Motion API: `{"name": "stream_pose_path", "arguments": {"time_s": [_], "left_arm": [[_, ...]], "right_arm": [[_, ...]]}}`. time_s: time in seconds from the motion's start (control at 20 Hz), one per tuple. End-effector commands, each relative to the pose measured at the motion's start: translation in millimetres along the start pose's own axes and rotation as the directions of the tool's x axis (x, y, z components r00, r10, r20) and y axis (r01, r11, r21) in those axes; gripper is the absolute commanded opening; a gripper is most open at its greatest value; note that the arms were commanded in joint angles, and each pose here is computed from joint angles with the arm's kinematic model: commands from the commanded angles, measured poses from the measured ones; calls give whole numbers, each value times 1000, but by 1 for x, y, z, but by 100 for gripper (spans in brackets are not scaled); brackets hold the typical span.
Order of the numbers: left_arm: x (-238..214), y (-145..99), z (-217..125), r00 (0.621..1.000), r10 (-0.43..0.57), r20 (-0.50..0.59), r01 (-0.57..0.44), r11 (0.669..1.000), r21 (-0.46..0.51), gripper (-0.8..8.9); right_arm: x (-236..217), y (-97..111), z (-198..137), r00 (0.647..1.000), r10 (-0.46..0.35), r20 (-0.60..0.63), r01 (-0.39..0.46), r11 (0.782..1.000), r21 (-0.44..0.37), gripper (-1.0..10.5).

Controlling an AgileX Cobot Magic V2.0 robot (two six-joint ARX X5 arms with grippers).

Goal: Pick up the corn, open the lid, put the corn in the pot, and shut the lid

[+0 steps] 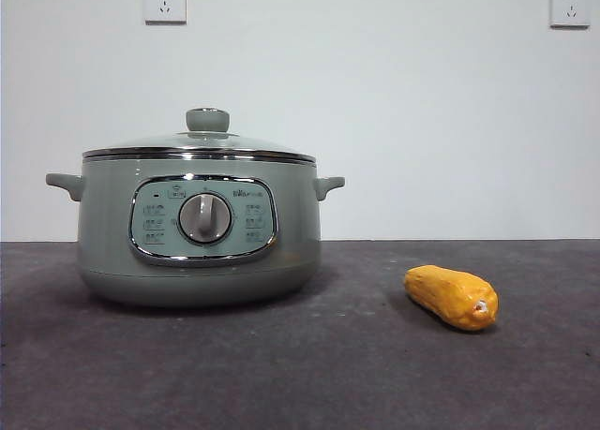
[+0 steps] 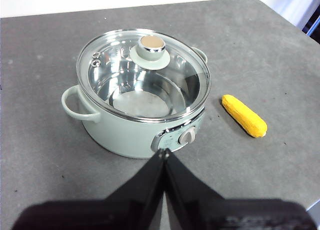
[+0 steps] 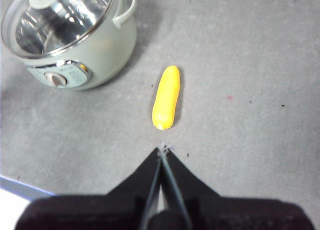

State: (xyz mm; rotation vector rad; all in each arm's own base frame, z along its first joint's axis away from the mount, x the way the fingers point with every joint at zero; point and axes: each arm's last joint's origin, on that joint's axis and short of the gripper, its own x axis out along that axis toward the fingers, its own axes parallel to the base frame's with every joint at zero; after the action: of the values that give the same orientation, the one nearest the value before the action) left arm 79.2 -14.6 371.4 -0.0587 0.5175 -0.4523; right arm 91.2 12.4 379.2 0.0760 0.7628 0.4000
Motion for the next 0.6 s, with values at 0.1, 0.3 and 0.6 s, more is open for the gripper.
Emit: {"name": "stream_pose_path", "arguments": {"time_s": [0.1, 0.3, 0.6], "left_arm": [[0, 0, 0, 1000, -17, -11, 17, 1000, 13, 78], [2, -2, 1, 996, -85, -9, 85, 996, 8, 692], [11, 2, 4, 995, -95, -39, 94, 995, -10, 691]], "right_arm": [[-1, 0, 3, 1000, 4, 7, -3, 1000, -18, 150], [0, 0, 3, 1000, 7, 1, -7, 1000, -15, 661], [16, -4, 13, 994, 102, -45, -102, 995, 15, 659]]}}
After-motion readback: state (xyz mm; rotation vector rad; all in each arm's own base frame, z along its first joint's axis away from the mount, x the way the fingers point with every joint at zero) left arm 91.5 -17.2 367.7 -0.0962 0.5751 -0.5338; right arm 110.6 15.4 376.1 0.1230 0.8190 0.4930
